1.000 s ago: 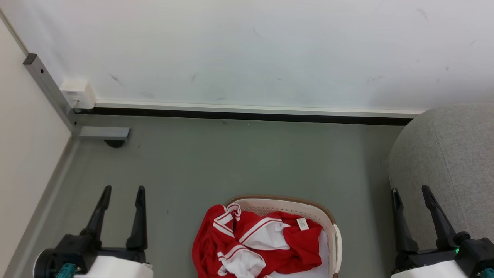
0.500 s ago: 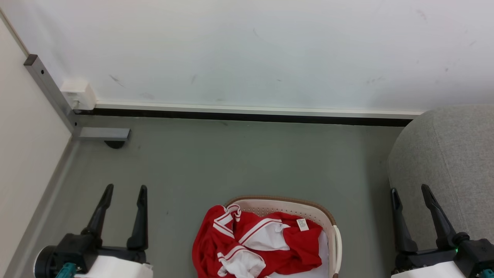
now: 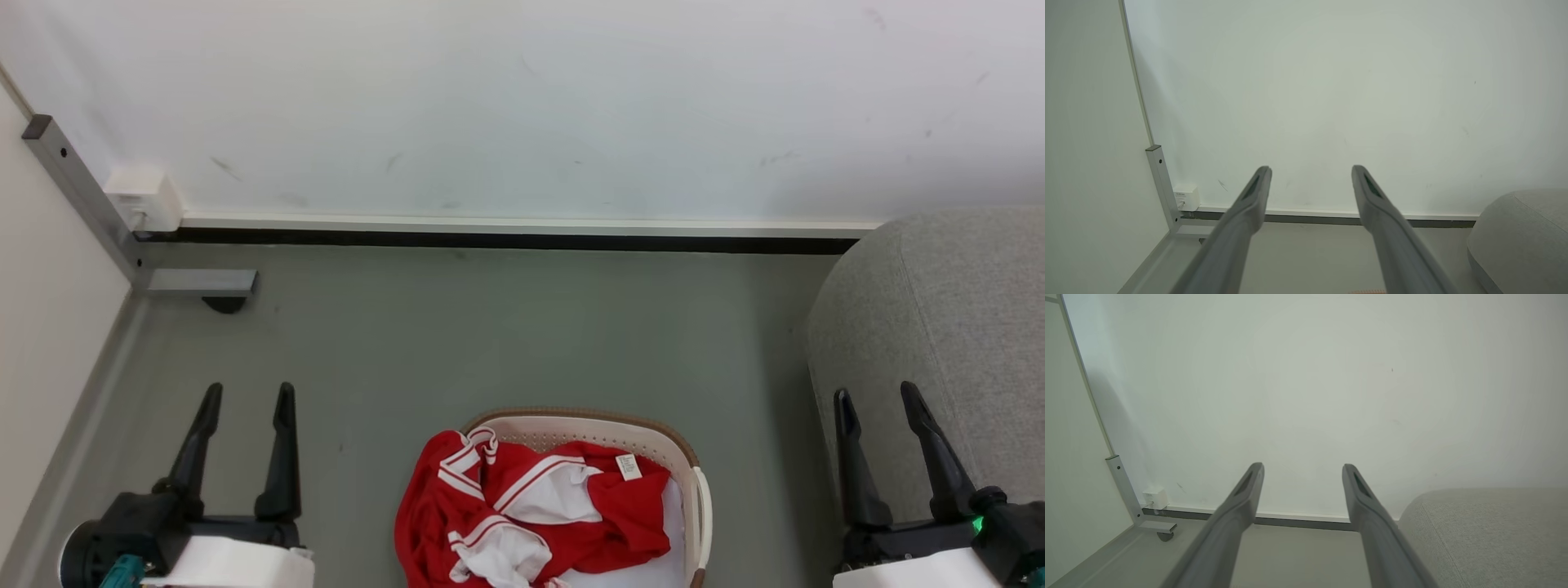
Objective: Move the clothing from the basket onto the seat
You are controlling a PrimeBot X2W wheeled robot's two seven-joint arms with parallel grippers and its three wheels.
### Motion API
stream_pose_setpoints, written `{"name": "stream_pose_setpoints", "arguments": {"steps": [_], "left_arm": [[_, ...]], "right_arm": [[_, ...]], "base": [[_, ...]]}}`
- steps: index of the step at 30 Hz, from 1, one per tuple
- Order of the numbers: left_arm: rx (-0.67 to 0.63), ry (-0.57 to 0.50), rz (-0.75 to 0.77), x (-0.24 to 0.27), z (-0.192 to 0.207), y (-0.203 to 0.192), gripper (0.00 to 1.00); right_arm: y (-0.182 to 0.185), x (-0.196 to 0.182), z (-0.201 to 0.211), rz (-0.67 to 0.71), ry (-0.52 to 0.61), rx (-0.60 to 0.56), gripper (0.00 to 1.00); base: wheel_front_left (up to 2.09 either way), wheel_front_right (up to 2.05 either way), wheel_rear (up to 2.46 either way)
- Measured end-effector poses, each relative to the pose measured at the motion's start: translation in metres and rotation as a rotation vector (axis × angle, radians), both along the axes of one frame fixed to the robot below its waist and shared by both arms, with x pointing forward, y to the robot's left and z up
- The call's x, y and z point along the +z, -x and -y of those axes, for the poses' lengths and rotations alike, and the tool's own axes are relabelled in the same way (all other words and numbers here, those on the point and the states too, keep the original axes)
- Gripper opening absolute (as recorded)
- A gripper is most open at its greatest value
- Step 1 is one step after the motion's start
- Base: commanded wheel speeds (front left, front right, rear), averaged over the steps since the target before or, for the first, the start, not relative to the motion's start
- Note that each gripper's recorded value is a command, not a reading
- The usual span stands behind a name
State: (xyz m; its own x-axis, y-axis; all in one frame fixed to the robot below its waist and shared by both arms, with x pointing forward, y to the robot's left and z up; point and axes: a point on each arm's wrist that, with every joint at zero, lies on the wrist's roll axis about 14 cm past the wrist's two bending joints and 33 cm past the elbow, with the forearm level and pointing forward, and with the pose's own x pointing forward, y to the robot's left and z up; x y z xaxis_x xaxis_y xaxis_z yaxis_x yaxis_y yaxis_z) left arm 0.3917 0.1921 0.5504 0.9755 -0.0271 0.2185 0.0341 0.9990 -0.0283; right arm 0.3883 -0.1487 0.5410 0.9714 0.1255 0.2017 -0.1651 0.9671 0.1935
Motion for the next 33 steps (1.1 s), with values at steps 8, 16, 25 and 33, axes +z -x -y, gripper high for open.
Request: {"name": "stream_pose_setpoints", "arguments": {"steps": [8, 16, 25, 33], "left_arm": [[-0.04, 0.023, -0.01, -0.005, 0.014, -0.016, 1.0], [-0.12, 0.056, -0.039, -0.019, 0.042, -0.045, 1.0], [-0.259, 0.048, -0.132, -0.063, 0.086, -0.088, 1.0], [-0.427, 0.006, -0.378, -0.147, 0.137, -0.115, 1.0]], "right_arm": [[-0.003, 0.005, 0.019, 0.016, -0.001, -0.056, 1.0], [-0.012, 0.004, 0.041, 0.019, 0.008, -0.119, 1.0], [-0.027, -0.004, 0.069, 0.001, 0.014, -0.195, 1.0], [-0.033, -0.017, 0.1, -0.032, 0.025, -0.28, 1.0]], "base": [[0.0, 0.0, 0.0], [0.0, 0.0, 0.0], [0.0, 0.0, 0.0], [0.0, 0.0, 0.0]]}}
